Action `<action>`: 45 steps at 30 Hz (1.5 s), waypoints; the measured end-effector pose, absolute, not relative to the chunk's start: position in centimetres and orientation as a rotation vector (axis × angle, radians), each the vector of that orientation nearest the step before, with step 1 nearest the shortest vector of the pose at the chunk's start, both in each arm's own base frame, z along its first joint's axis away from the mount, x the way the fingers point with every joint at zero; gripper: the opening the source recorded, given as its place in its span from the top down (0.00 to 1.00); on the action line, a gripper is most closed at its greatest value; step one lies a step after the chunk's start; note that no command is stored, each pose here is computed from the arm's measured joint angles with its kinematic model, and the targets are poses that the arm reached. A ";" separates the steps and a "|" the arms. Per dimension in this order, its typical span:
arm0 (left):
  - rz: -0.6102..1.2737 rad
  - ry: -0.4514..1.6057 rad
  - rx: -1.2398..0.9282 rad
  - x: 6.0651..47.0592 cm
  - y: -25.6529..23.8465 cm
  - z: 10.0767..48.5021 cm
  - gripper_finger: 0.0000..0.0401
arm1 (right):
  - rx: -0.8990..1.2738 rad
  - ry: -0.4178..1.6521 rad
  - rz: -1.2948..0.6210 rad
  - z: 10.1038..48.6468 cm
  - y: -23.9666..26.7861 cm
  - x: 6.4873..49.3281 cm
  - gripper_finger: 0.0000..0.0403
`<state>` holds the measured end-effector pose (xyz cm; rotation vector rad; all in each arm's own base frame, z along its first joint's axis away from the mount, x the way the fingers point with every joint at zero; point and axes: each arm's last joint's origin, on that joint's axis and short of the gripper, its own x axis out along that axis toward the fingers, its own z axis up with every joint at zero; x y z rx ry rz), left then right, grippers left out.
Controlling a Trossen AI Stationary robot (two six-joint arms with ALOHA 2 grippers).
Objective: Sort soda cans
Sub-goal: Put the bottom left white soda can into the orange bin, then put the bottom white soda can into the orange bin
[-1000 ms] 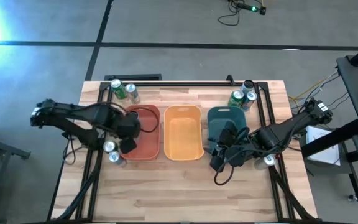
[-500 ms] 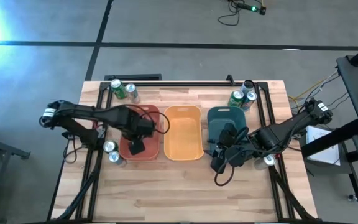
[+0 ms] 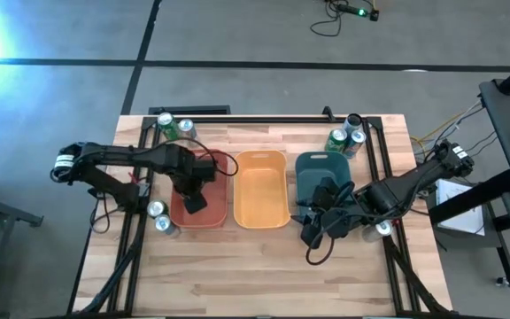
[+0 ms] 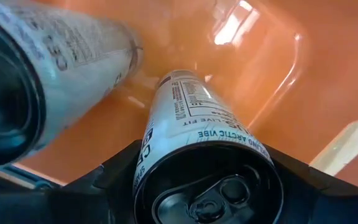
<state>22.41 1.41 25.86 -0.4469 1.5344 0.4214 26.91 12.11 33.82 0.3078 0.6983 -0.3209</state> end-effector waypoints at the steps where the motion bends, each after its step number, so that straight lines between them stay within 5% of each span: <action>1: 0.419 1.531 -0.446 22.4 1.4 25.8 0.39 | 0.307 0.698 -0.322 33.8 12.1 26.9 0.50; 12: 0.373 1.493 -0.416 22.9 1.5 25.9 0.38 | 0.304 0.691 -0.329 33.8 12.1 26.9 0.50; 23: 0.349 1.543 -0.389 22.5 1.4 26.2 0.18 | 0.312 0.680 -0.325 34.0 12.1 27.0 0.50; 33: 0.329 1.493 -0.400 21.9 1.3 31.1 0.20 | 0.298 0.621 -0.299 39.4 10.7 25.7 0.49; 45: 0.209 1.018 -0.358 20.8 0.9 41.1 0.21 | 0.416 0.968 -0.637 40.2 7.1 20.6 0.13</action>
